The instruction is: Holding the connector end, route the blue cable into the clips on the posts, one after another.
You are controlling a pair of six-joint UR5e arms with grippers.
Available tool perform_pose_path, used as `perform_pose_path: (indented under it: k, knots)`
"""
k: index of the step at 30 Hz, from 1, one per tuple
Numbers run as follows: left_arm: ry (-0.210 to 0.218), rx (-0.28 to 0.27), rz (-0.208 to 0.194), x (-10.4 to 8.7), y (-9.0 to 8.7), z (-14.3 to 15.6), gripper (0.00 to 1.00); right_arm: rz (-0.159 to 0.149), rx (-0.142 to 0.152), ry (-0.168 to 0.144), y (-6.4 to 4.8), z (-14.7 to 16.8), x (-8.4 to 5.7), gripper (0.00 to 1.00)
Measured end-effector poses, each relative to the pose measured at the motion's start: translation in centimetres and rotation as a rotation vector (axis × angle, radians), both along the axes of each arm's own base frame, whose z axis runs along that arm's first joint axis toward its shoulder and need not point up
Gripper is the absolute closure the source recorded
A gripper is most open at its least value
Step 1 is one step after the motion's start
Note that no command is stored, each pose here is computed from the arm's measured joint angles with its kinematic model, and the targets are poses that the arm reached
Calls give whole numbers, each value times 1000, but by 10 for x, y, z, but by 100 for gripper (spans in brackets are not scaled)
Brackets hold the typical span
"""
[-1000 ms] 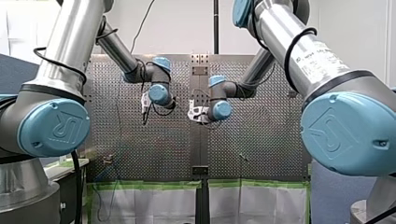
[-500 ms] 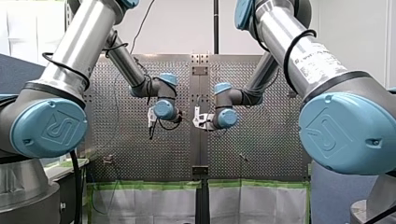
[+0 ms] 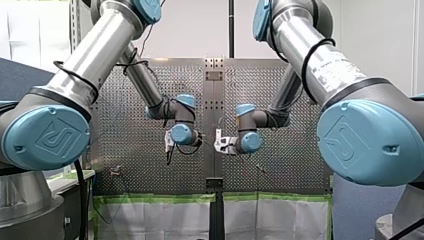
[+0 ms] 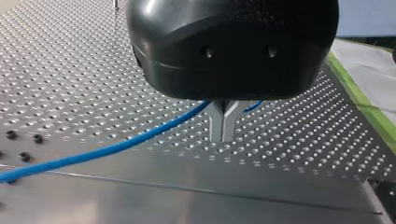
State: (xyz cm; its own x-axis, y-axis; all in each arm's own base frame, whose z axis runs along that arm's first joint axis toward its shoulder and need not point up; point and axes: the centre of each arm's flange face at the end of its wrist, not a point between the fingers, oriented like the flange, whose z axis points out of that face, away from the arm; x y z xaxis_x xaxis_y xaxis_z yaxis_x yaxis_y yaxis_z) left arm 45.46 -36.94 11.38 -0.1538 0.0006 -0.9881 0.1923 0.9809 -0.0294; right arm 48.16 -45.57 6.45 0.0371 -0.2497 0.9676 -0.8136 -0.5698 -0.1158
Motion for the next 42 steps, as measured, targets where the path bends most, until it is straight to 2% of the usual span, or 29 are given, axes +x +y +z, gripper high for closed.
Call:
perform_pose_path:
  k: [7,12,16,21,31,34,42]
  knots:
    - [40,10,-4,-5,-3,-33,100,-28,24,19,3,-42,-18,100]
    - [58,22,-17,-10,-7,-58,100,-36,32,27,4,-66,-22,100]
    - [61,24,-23,-13,-10,-76,100,-47,53,43,9,-93,-30,100]
    - [86,39,-33,-21,-12,-101,100,-64,72,51,17,-116,-43,100]
    - [121,75,-54,-36,-16,-141,100,-102,52,38,20,-132,-68,100]
    - [110,78,-64,-40,-20,-145,100,-111,42,32,19,-134,-74,100]
    - [42,87,-83,-53,-42,-143,100,-115,16,22,18,-153,-80,100]
